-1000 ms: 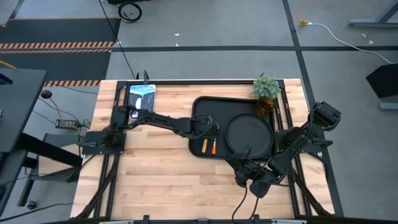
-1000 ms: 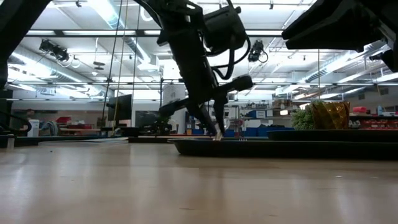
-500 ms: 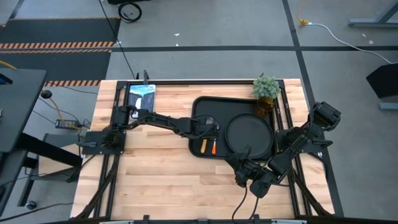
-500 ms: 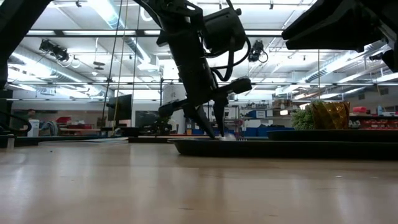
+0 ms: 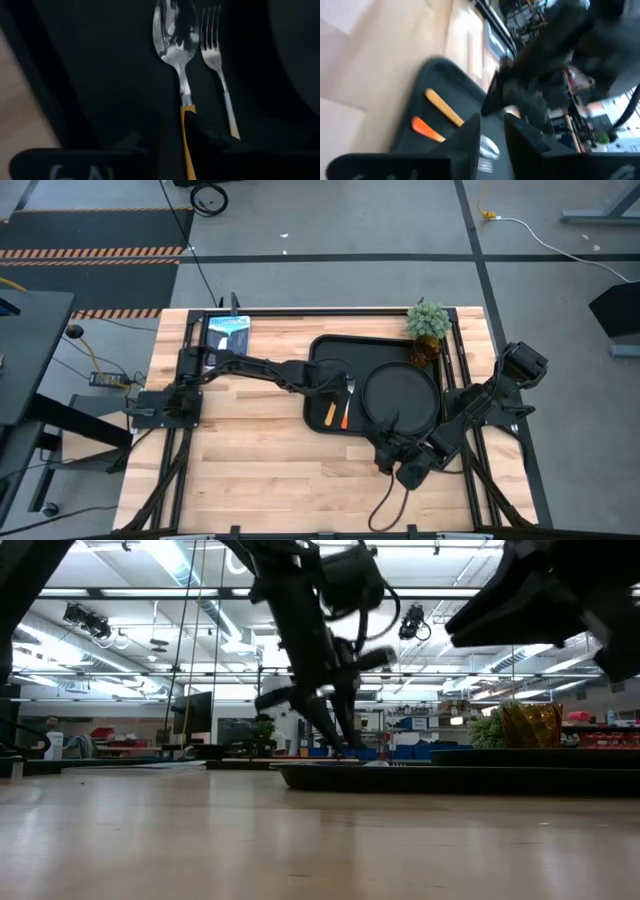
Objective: Pick and place plate/cup/fork/spoon on tray
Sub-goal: Return to Home Position
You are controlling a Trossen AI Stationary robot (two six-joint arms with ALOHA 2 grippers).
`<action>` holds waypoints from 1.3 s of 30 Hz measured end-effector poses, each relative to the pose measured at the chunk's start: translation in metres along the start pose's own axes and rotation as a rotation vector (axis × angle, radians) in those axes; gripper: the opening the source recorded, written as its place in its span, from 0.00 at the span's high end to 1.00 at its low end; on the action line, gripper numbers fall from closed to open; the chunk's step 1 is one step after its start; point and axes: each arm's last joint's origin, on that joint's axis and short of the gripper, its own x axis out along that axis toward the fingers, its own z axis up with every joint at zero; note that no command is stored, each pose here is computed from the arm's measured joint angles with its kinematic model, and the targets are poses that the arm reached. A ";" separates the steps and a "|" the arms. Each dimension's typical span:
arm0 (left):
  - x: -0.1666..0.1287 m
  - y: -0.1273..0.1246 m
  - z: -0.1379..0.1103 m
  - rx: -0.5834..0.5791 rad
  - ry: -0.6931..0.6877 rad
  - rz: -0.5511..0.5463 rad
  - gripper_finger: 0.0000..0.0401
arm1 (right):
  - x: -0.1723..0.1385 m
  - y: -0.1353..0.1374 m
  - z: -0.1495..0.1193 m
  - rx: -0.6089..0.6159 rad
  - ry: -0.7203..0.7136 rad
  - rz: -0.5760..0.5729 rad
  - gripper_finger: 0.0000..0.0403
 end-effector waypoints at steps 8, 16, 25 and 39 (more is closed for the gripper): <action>-0.041 -0.004 0.012 0.326 -0.229 0.062 0.81 | 0.019 -0.031 -0.026 0.129 0.010 0.078 0.84; -0.057 -0.002 0.029 0.642 -0.568 0.448 0.81 | 0.032 -0.083 -0.052 0.293 0.036 -0.034 0.88; -0.063 -0.015 0.053 0.985 -0.696 0.635 0.81 | 0.028 -0.127 -0.068 0.369 0.018 -0.162 0.88; -0.079 -0.042 0.022 1.511 -0.667 0.443 0.81 | -0.011 -0.153 -0.071 0.721 -0.290 0.180 0.91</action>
